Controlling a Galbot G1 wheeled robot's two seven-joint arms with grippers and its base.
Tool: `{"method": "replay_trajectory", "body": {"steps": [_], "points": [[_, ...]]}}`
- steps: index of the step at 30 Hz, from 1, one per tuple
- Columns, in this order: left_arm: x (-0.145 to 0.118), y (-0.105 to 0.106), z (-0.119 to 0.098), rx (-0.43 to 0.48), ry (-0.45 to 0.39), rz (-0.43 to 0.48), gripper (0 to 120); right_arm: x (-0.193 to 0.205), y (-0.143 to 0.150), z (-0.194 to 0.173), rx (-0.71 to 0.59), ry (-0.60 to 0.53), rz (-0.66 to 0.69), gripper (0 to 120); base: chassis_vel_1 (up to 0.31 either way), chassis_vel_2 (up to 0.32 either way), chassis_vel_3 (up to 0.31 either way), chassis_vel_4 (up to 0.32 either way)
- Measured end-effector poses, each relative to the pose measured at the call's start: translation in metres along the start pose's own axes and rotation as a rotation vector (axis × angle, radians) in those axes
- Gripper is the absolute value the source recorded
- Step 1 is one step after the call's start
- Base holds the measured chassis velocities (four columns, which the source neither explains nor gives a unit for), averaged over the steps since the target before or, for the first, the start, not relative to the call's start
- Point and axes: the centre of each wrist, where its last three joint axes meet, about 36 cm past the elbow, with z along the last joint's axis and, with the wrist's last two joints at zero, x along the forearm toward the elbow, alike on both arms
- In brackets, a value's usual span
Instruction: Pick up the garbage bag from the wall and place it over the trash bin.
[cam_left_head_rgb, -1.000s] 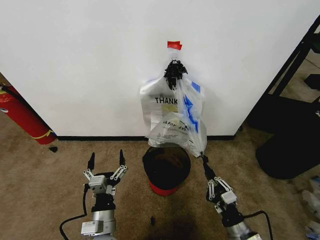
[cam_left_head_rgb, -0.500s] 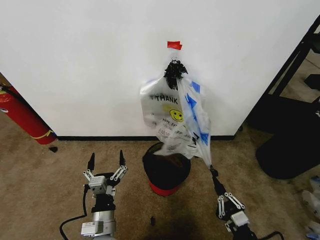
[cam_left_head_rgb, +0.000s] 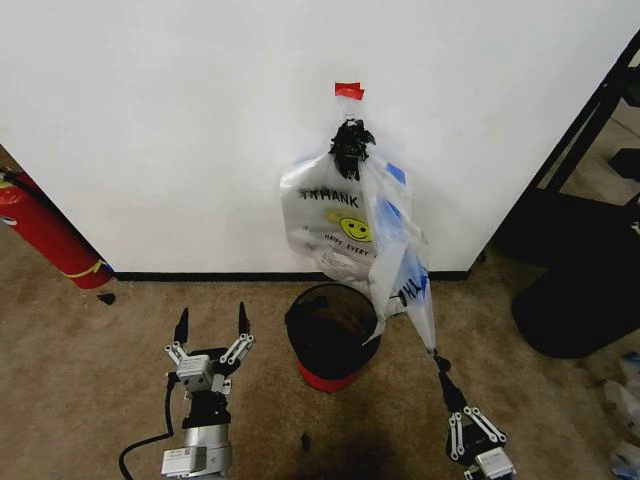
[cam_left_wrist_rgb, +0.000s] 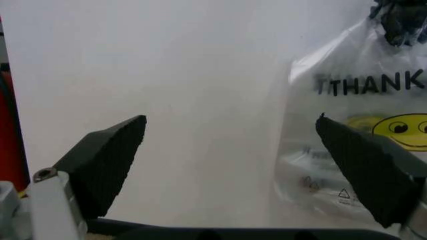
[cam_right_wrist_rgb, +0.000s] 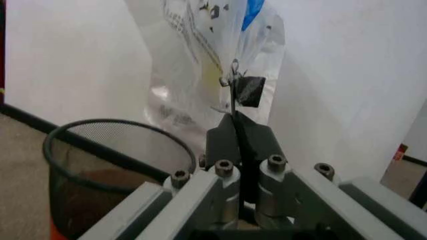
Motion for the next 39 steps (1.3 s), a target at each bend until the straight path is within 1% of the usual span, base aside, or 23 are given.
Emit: {"method": "replay_trajectory", "body": {"steps": [4, 9, 12, 16, 19, 22, 25, 26, 28, 29, 31, 33, 34, 36, 37, 39], "points": [[0.0, 0.0, 0.001, 0.0, 0.001, 0.001, 100, 0.008, 0.0, 0.001, 0.005, 0.023, -0.01, 0, 0.0, 0.0, 0.0, 0.0], [-0.001, 0.0, 0.003, 0.001, -0.001, 0.003, 100, 0.007, -0.001, 0.001, 0.005, 0.021, -0.007, 0, 0.0, 0.0, 0.0, 0.0], [-0.002, 0.0, 0.003, 0.0, -0.002, 0.004, 100, -0.001, -0.003, 0.001, 0.002, 0.002, 0.001, 0, 0.0, 0.0, 0.0, 0.0], [-0.005, 0.001, 0.004, 0.002, -0.004, 0.004, 100, -0.023, -0.008, -0.001, 0.007, -0.028, 0.017, 0, 0.0, 0.0, 0.0, 0.0], [-0.008, 0.001, 0.0, 0.016, -0.003, 0.006, 100, -0.036, -0.012, -0.001, 0.017, -0.044, 0.023, 0, 0.0, 0.0, 0.0, 0.0], [-0.019, 0.0, -0.021, 0.072, 0.016, 0.028, 100, -0.055, -0.018, -0.003, 0.033, -0.063, 0.026, 0, 0.0, 0.0, 0.0, 0.0], [-0.032, 0.005, -0.055, 0.128, 0.03, 0.093, 100, -0.083, -0.022, -0.006, 0.047, -0.086, 0.016, 0, 0.0, 0.0, 0.0, 0.0], [-0.032, 0.005, -0.055, 0.128, 0.03, 0.093, 100, -0.083, -0.022, -0.006, 0.047, -0.086, 0.016, 0, 0.0, 0.0, 0.0, 0.0], [-0.042, 0.011, -0.078, 0.159, 0.046, 0.159, 100, -0.099, -0.025, -0.008, 0.056, -0.102, 0.006, 0, 0.0, 0.0, 0.0, 0.0], [-0.05, 0.014, -0.092, 0.175, 0.059, 0.208, 100, -0.105, -0.026, -0.009, 0.06, -0.106, 0.003, 0, 0.0, 0.0, 0.0, 0.0], [-0.066, 0.02, -0.121, 0.197, 0.108, 0.321, 100, -0.118, -0.027, -0.01, 0.069, -0.114, 0.003, 0, 0.0, 0.0, 0.0, 0.0], [-0.082, 0.021, -0.142, 0.205, 0.163, 0.418, 100, -0.128, -0.028, -0.012, 0.077, -0.12, 0.007, 0, 0.0, 0.0, 0.0, 0.0], [-0.082, 0.021, -0.142, 0.205, 0.163, 0.418, 100, -0.128, -0.028, -0.012, 0.077, -0.12, 0.007, 0, 0.0, 0.0, 0.0, 0.0], [-0.097, 0.024, -0.155, 0.198, 0.244, 0.494, 100, -0.138, -0.026, -0.013, 0.078, -0.126, 0.003, 0, 0.0, 0.0, 0.0, 0.0], [-0.101, 0.026, -0.158, 0.193, 0.271, 0.51, 100, -0.141, -0.024, -0.013, 0.075, -0.129, -0.001, 0, 0.0, 0.0, 0.0, 0.0], [-0.115, 0.03, -0.169, 0.162, 0.392, 0.569, 100, -0.154, -0.014, -0.012, 0.061, -0.131, -0.032, 0, 0.0, 0.0, 0.0, 0.0]]}}
